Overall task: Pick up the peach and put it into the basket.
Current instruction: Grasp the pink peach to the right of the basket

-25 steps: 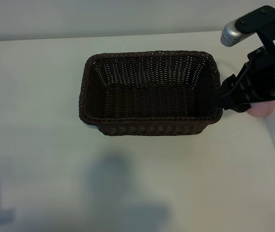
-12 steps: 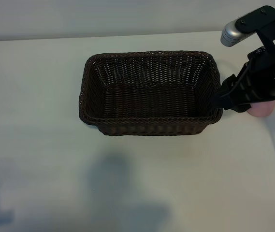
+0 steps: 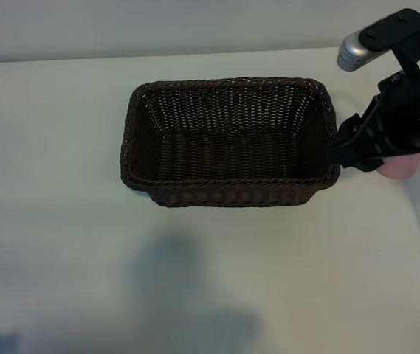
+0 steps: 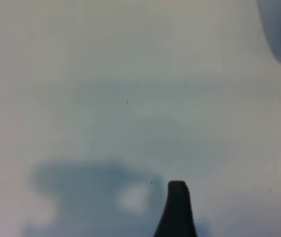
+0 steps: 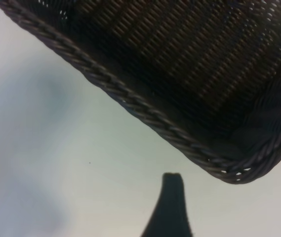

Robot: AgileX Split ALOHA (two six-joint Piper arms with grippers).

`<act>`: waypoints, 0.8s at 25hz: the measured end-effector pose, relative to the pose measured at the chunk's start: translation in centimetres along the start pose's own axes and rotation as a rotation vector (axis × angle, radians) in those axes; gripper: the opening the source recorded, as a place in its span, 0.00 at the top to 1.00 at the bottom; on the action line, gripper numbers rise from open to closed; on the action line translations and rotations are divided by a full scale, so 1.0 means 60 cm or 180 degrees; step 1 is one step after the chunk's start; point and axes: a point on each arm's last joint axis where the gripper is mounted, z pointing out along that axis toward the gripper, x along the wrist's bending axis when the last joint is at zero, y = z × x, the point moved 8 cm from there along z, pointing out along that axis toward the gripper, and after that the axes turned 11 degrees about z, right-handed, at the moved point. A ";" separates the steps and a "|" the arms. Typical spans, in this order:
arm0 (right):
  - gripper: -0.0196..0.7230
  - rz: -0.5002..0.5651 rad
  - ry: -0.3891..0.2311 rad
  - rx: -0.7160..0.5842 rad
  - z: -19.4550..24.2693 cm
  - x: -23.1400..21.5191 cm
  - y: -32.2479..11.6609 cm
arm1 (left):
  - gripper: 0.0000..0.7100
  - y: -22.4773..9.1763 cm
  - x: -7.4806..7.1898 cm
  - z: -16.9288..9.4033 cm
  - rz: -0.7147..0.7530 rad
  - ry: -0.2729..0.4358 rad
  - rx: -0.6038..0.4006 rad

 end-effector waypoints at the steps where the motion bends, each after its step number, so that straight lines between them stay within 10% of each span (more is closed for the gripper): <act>1: 0.17 0.0000 0.0000 0.0000 0.000 0.000 0.000 | 0.16 0.000 -0.001 -0.001 0.0009 -0.0011 -0.0026; 20: 0.17 0.0167 -0.0008 -0.0047 0.000 -0.001 0.004 | 0.16 0.000 -0.003 -0.002 0.0124 -0.0226 -0.0085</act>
